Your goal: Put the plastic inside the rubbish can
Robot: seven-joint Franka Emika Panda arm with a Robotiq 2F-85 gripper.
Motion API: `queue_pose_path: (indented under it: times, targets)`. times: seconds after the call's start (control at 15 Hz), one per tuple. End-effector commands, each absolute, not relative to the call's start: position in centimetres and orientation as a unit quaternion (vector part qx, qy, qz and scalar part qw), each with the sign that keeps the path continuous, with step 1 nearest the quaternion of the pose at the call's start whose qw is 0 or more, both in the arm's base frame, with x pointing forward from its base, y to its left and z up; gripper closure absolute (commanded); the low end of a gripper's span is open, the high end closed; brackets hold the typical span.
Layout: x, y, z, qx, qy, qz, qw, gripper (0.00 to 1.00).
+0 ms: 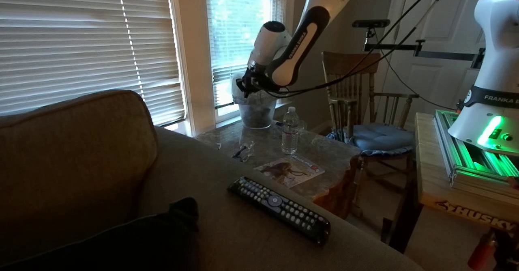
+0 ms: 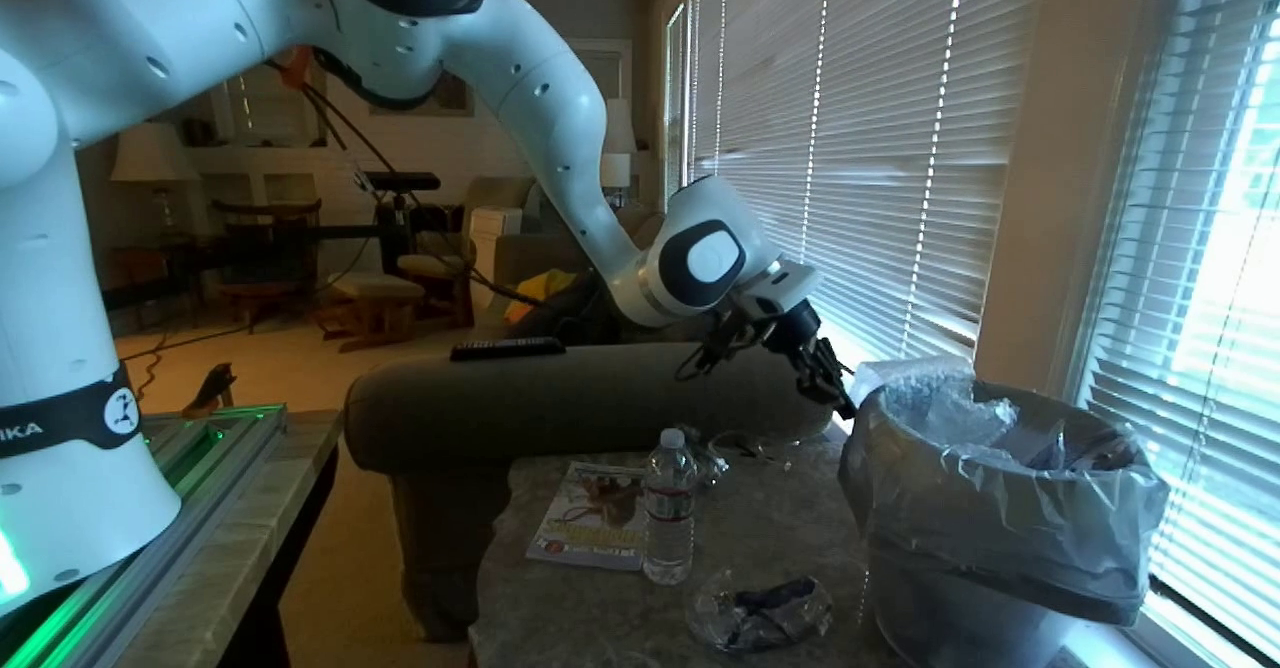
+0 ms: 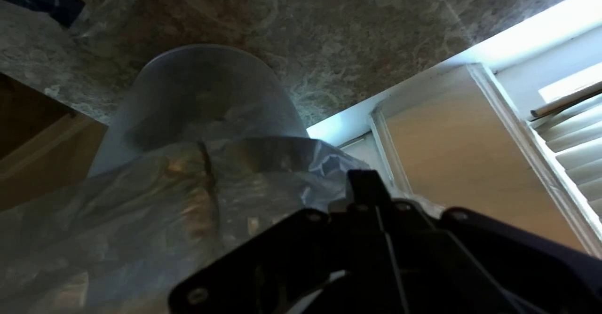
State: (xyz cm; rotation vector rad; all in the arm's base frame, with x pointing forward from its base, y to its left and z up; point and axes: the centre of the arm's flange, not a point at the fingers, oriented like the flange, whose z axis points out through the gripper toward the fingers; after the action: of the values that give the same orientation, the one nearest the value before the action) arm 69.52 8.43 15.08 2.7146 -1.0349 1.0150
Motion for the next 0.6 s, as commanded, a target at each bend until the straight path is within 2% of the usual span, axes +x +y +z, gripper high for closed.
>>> queue_pose_path:
  times: [0.0,0.33,0.53]
  targets:
    - [67.1,7.3,20.7,0.903,-0.335,0.27,0.009,0.98]
    - [66.9,5.3,27.9,0.905,-0.359,0.223,-0.053,0.99]
    - [67.2,3.3,30.9,0.894,-0.406,0.18,-0.066,0.99]
